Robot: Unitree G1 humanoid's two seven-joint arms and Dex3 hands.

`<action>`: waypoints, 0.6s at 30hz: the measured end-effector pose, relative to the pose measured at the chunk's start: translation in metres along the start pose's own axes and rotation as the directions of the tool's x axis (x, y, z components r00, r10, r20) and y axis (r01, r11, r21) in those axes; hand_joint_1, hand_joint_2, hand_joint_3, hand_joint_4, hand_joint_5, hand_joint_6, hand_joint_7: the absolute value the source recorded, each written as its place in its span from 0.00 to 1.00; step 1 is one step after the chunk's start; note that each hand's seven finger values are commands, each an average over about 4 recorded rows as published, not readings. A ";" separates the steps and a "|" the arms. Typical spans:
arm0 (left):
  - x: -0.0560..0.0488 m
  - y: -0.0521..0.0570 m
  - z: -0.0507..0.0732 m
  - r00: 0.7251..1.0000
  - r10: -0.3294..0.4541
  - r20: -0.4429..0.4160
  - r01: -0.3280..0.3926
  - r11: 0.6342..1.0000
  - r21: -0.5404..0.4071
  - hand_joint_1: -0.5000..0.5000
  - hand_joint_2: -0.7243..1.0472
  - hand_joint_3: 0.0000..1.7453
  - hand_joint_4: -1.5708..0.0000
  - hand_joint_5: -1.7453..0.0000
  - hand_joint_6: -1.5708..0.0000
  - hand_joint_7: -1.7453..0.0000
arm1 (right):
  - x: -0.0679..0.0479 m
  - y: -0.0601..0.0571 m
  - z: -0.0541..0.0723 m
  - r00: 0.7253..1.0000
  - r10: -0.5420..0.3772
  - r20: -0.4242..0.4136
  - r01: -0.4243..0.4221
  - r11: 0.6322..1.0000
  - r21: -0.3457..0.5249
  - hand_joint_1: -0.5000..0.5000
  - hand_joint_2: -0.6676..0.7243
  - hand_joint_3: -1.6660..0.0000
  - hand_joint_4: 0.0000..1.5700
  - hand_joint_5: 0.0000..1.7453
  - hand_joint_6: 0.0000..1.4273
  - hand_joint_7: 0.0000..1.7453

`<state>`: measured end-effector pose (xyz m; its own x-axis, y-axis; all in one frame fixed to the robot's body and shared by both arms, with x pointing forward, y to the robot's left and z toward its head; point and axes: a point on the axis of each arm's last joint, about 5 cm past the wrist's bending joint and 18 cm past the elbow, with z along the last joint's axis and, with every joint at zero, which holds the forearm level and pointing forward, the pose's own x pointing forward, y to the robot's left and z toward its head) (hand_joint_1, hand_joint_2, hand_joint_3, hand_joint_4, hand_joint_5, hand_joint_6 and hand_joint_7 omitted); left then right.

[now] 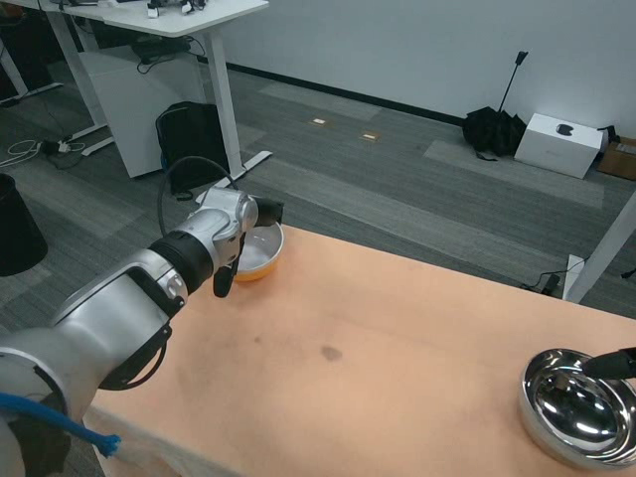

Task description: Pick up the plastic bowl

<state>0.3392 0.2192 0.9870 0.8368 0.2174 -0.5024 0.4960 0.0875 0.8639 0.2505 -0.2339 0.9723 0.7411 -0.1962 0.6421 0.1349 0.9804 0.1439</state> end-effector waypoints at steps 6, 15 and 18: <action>0.000 0.000 -0.002 1.000 -0.002 -0.001 0.002 1.000 -0.013 0.00 0.95 0.86 0.00 0.00 0.42 0.19 | -0.002 -0.001 0.000 1.000 -0.001 -0.005 0.001 1.000 -0.001 0.04 1.00 1.00 0.00 0.00 0.00 0.00; 0.000 0.000 -0.002 1.000 0.000 0.004 0.000 1.000 -0.029 0.00 0.90 1.00 0.01 0.00 0.50 0.17 | -0.002 -0.001 0.000 1.000 -0.002 -0.007 0.002 1.000 -0.001 0.04 1.00 1.00 0.00 0.00 0.00 0.00; 0.000 0.001 -0.002 1.000 0.000 0.004 0.000 0.999 -0.037 0.00 0.90 1.00 0.02 0.00 0.60 0.23 | -0.002 -0.001 0.000 1.000 -0.002 -0.007 0.002 1.000 -0.001 0.04 1.00 1.00 0.00 0.00 0.00 0.00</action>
<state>0.3389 0.2212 0.9877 0.8377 0.2134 -0.5027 0.4874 0.1233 0.8644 0.2488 -0.2345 0.9702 0.7453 -0.1982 0.6366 0.1373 0.9799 0.1444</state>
